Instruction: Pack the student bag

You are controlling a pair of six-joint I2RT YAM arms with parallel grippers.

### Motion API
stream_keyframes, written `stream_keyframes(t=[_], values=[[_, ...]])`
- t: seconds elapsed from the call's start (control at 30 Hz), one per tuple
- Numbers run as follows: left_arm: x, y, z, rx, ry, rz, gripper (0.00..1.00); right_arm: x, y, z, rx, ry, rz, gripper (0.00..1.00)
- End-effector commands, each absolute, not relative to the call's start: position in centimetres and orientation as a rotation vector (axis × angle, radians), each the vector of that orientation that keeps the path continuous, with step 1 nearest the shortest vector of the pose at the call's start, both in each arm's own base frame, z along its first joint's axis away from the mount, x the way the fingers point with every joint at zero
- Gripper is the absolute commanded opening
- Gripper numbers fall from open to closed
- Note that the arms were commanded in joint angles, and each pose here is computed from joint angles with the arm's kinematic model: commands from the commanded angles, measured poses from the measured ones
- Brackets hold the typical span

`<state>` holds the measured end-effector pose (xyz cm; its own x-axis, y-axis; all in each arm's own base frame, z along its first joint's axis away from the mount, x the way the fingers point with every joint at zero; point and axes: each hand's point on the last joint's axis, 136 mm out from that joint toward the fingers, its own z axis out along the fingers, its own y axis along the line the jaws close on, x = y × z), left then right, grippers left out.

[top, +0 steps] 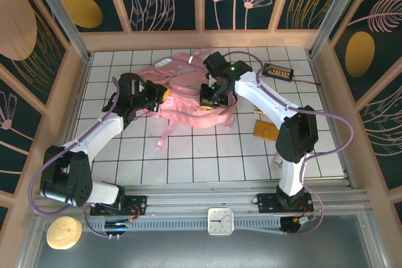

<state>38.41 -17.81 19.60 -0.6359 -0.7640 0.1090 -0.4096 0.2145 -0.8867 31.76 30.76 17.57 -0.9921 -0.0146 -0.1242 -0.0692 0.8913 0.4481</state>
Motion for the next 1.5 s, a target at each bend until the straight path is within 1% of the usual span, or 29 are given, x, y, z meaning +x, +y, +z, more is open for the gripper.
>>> stream_keyframes(t=[0.0, 0.27, 0.43, 0.73, 0.87, 1.0, 1.03, 1.13, 1.17, 1.2, 1.47], values=[[40.4, -16.0, 24.7, -0.984, 1.959, -1.396, 0.00, 31.4, 28.6, 16.3, -0.050, 3.016, 0.578, 0.00], [39.9, -14.9, 23.6, -0.992, 1.994, -1.348, 0.00, 32.6, 25.4, 15.2, -0.042, 3.007, 0.401, 0.00], [38.8, -12.4, 21.9, -1.020, 2.027, -1.256, 0.00, 33.4, 24.2, 15.3, -0.025, 2.982, 0.410, 0.00], [37.8, -10.4, 19.0, -1.041, 2.100, -1.169, 0.00, 33.5, 27.9, 16.8, -0.176, 2.922, 0.560, 0.00], [38.4, -9.0, 17.8, -1.020, 2.155, -1.074, 0.00, 32.1, 30.4, 17.1, -0.266, 2.909, 0.617, 0.00], [39.3, -8.4, 17.3, -0.979, 2.205, -1.019, 0.00, 30.4, 33.5, 15.5, -0.334, 2.922, 0.685, 0.00], [39.4, -8.4, 17.4, -0.969, 2.210, -1.015, 0.07, 30.1, 34.2, 14.9, -0.340, 2.931, 0.705, 0.00], [39.0, -8.6, 17.6, -0.958, 2.219, -1.021, 0.42, 30.1, 36.4, 13.3, -0.339, 2.936, 0.783, 0.00], [38.6, -8.7, 17.6, -0.957, 2.223, -1.032, 0.53, 30.3, 37.0, 12.8, -0.335, 2.937, 0.809, 0.00], [38.1, -8.8, 17.5, -0.962, 2.230, -1.040, 0.56, 30.5, 37.5, 12.7, -0.331, 2.939, 0.835, 0.00], [32.3, -10.4, 16.2, -1.022, 2.266, -1.163, 0.59, 31.0, 40.0, 15.0, -0.381, 2.882, 0.936, 0.00]])
